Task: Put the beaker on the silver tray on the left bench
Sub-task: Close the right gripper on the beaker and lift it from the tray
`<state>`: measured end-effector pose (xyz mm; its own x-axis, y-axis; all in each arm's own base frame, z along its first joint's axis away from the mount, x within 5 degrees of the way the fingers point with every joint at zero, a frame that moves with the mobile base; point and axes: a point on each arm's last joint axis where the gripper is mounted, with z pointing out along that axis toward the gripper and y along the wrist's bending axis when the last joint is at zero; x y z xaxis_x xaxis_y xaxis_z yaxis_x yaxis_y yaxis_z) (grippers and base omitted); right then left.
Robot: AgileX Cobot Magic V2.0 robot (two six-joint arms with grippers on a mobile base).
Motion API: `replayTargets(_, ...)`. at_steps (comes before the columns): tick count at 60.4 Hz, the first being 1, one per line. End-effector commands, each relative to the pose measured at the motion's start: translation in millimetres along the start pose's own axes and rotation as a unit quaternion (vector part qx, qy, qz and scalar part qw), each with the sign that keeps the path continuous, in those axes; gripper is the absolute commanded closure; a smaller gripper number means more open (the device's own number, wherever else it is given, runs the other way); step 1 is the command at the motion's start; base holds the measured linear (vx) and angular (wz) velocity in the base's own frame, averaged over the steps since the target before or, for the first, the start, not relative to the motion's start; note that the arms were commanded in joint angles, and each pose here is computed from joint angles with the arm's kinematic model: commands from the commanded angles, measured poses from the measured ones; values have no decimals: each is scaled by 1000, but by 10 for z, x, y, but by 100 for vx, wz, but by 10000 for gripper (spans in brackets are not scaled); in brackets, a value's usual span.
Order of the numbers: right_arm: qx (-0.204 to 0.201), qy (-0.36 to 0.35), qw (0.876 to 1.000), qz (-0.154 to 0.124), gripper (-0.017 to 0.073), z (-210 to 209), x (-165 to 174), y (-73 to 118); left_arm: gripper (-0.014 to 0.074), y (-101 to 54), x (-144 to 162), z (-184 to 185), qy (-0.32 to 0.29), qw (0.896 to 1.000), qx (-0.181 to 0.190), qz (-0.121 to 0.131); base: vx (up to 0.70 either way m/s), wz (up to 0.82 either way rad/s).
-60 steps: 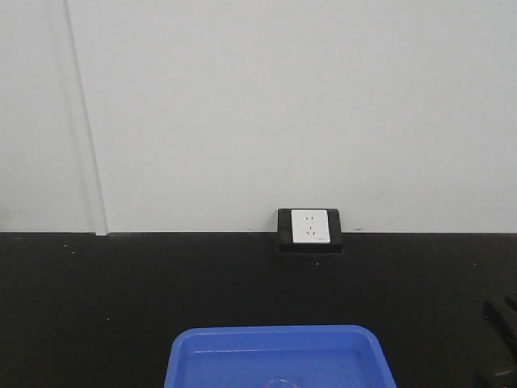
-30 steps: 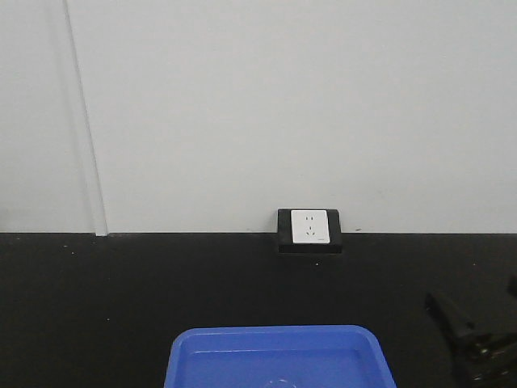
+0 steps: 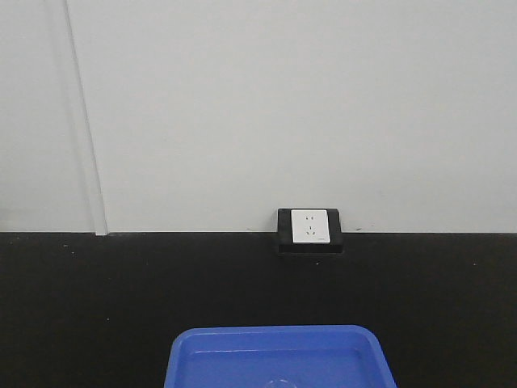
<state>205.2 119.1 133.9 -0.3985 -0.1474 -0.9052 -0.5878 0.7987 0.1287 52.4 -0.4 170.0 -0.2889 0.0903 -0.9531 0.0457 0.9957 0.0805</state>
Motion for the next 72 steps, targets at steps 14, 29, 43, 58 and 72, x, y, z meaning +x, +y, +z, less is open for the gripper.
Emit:
replayTargets(14,-37,-70,997,-10,-46,602,-130,-74,592,-8,-9,16,-32,999,3,-1,0,0)
replayTargets(29,-44,-81,996,-7,-34,1027,-176,-161,592,-8,-9,16,-32,999,3,-1,0,0)
replayTargets(43,-45,-93,995,-5,127,1236,-212,-209,592,-8,-9,16,-32,999,3,-1,0,0)
replayTargets(58,-44,-111,993,-7,576,1117,-338,-184,592,-8,-9,16,-32,999,3,-1,0,0)
replayTargets(72,23,-105,994,16,575,505,-641,-159,592,-8,-9,16,-32,999,3,-1,0,0)
